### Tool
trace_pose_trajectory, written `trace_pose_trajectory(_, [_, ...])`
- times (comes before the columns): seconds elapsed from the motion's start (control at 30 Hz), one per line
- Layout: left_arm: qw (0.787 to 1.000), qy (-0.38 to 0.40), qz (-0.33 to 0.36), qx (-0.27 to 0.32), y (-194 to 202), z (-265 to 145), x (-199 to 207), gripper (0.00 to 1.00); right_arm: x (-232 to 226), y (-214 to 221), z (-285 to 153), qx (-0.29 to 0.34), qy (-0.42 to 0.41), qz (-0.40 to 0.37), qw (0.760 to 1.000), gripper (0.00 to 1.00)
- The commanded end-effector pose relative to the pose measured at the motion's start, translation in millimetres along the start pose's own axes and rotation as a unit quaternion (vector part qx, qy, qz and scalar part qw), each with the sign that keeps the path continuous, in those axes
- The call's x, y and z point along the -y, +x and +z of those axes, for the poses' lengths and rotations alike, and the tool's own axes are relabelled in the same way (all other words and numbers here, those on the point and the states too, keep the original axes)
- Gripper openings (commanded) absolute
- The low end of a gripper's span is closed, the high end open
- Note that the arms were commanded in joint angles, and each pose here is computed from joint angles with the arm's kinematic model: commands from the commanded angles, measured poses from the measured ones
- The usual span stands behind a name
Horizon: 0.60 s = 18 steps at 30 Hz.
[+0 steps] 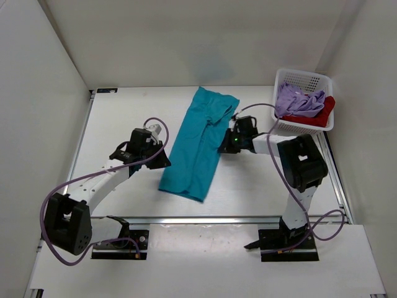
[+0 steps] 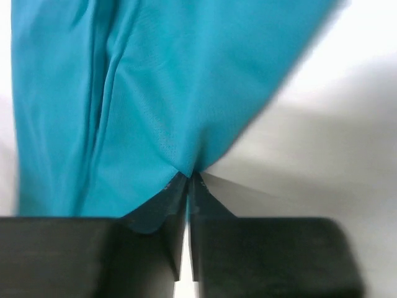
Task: Fold and stack the t-shirts
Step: Rotate the tshirt 75 degrees, then grab the bottom of the folded rectangular tshirt with both arms
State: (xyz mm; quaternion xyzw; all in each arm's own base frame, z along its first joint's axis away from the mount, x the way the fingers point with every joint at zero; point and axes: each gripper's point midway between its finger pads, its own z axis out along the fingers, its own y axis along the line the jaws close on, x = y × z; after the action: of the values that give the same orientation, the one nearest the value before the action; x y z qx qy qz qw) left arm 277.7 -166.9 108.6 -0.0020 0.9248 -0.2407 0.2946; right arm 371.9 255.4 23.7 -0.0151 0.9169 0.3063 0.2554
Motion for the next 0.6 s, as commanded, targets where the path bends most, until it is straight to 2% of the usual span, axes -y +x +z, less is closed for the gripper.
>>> trace_pose_trajectory(0.0, [1.0, 0.005, 0.002, -0.022, 21.5, 8.1, 2.4, 0.25, 37.9, 3.5, -20.5, -0.049, 0.021, -0.009, 0.999, 0.09])
trace_pose_trajectory(0.1, [0.999, -0.006, 0.012, -0.052, 51.4, 15.1, -3.8, 0.34, 39.8, 0.9, -31.6, -0.039, 0.017, -0.011, 0.999, 0.27])
trace_pose_trajectory(0.23, [0.996, 0.007, 0.016, -0.092, 86.9, 22.2, 0.2, 0.44, 40.6, 6.9, -60.7, 0.003, 0.043, -0.015, 0.999, 0.32])
trace_pose_trajectory(0.3, [0.994, 0.004, 0.019, -0.108, 97.3, 25.0, -0.8, 0.49, 39.5, 20.5, -72.7, 0.012, 0.056, -0.008, 0.998, 0.33])
trace_pose_trajectory(0.37, [0.994, 0.003, 0.024, -0.111, 100.5, 26.0, -0.4, 0.56, 38.7, 52.4, -85.2, 0.005, 0.059, -0.006, 0.998, 0.34])
trace_pose_trajectory(0.4, [0.994, 0.006, 0.024, -0.11, 100.1, 27.7, -0.2, 0.56, 31.8, 55.5, -91.2, 0.015, 0.055, -0.007, 0.998, 0.34])
trace_pose_trajectory(0.57, [0.994, -0.002, 0.014, -0.111, 105.1, 30.2, -9.7, 0.56, 6.6, 135.7, -106.1, -0.028, 0.029, -0.01, 0.999, 0.36])
